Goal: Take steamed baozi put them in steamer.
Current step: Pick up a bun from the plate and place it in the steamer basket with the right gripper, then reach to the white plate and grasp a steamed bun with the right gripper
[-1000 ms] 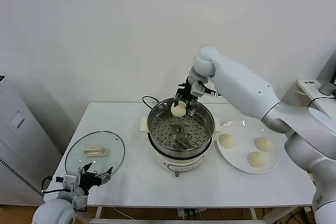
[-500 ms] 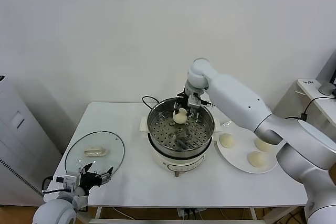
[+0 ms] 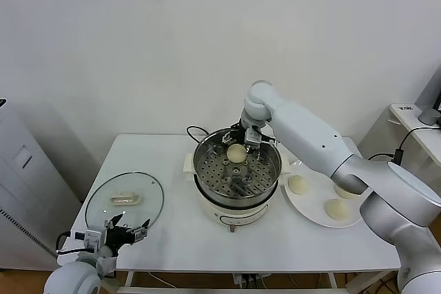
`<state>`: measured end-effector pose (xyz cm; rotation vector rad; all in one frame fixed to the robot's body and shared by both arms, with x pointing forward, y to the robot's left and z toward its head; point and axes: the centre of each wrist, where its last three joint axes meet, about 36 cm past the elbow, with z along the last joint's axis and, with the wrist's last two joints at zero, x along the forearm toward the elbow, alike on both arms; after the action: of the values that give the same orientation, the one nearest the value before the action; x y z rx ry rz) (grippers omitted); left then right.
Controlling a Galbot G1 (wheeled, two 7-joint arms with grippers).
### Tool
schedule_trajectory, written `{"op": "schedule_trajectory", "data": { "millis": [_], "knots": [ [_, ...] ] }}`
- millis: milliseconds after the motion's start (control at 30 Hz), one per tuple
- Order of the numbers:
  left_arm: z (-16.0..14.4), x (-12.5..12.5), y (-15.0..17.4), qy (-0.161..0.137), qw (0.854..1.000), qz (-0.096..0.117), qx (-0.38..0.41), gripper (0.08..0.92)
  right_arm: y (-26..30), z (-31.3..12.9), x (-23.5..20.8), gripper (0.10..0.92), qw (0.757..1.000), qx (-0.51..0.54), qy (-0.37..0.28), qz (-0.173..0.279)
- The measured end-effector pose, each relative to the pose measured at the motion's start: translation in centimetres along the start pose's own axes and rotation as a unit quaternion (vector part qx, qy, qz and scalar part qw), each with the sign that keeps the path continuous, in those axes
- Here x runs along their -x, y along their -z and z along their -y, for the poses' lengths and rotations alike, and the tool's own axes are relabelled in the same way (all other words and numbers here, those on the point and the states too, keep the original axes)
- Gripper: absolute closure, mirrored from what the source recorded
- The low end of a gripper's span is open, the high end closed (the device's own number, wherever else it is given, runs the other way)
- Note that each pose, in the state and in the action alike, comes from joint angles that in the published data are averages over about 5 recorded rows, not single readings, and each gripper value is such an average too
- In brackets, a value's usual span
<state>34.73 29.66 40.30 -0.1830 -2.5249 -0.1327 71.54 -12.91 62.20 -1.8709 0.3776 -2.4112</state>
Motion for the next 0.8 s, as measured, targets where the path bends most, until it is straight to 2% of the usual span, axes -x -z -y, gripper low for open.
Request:
{"op": "schedule_trajectory", "data": {
  "millis": [333, 567, 800],
  "knots": [
    [0.3, -0.3, 0.3, -0.002, 1.0, 0.004, -0.002, 0.177, -4.2, -4.1, -5.7, 0.2, 0.998, 0.064, -0.015, 0.023],
    [0.2, -0.3, 0.4, -0.002, 1.0, 0.004, -0.002, 0.177, -6.6, -9.8, -9.3, 0.2, 0.991, 0.128, -0.015, 0.048],
    [-0.1, -0.3, 0.4, -0.001, 1.0, 0.005, -0.003, 0.177, -6.6, -16.4, -9.6, 0.2, 0.968, 0.238, -0.016, 0.073]
  ]
}}
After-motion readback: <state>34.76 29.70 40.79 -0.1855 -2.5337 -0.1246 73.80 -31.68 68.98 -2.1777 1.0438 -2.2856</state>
